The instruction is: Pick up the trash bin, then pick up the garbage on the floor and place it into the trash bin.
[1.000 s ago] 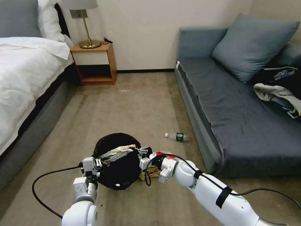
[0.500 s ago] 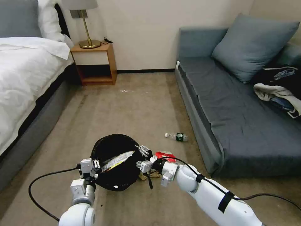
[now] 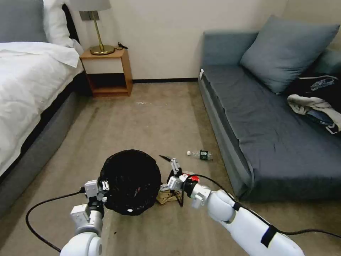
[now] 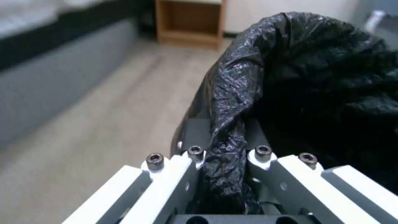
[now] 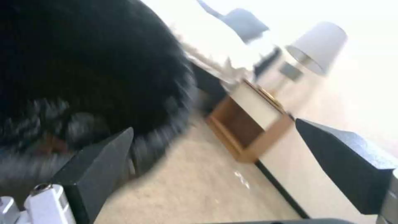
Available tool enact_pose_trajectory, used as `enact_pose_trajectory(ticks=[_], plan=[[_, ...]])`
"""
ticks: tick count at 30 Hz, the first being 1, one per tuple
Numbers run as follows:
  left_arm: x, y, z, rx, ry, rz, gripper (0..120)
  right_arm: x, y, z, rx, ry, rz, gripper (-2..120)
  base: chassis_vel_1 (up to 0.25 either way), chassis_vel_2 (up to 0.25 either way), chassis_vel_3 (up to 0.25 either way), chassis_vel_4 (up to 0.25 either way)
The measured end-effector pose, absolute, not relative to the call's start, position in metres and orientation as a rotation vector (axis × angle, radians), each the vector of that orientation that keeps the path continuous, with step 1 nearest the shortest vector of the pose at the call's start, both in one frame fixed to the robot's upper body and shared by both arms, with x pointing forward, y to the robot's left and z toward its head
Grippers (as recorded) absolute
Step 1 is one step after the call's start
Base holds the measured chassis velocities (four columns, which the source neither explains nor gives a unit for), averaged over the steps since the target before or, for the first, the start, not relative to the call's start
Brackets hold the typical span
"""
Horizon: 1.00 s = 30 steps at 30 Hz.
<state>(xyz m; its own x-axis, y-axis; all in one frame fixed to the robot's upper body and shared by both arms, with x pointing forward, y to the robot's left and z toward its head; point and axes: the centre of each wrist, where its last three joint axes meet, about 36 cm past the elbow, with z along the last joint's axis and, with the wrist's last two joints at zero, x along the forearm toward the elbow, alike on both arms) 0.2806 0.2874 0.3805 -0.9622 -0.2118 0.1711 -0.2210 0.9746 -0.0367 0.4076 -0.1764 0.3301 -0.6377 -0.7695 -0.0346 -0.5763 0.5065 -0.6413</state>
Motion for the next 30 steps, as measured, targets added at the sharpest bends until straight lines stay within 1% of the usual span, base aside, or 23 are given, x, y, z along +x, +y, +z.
enact_pose_trajectory(ticks=[4,5,8,9,11,12,16,19,30], plan=[[0.292,0.308,0.390,0.336,-3.009,-0.104,7,0.391,-0.201,0.343,-0.994,2.633,-0.719,100,0.000,0.000,0.000,0.000],[0.292,0.308,0.390,0.336,-3.009,-0.104,7,0.391,-0.201,0.343,-0.994,2.633,-0.719,100,0.000,0.000,0.000,0.000],[0.295,0.323,0.392,0.352,-2.988,-0.194,7,0.352,-0.209,0.327,-0.898,2.831,-0.460,100,0.000,0.000,0.000,0.000],[0.295,0.323,0.392,0.352,-2.988,-0.194,7,0.352,-0.209,0.327,-0.898,2.831,-0.460,100,0.000,0.000,0.000,0.000],[0.294,0.331,0.387,0.369,-2.958,-0.221,7,0.325,-0.210,0.310,-0.892,2.904,-0.358,100,0.000,0.000,0.000,0.000],[0.294,0.331,0.387,0.369,-2.958,-0.221,7,0.325,-0.210,0.310,-0.892,2.904,-0.358,100,0.000,0.000,0.000,0.000],[0.290,0.335,0.379,0.394,-2.921,-0.224,7,0.295,-0.206,0.283,-0.907,2.929,-0.288,100,0.000,0.000,0.000,0.000],[0.289,0.337,0.373,0.412,-2.901,-0.218,7,0.289,-0.198,0.279,-0.879,2.939,-0.267,100,0.000,0.000,0.000,0.000],[0.288,0.339,0.361,0.437,-2.867,-0.199,7,0.288,-0.191,0.268,-0.860,2.944,-0.241,100,0.000,0.000,0.000,0.000]])
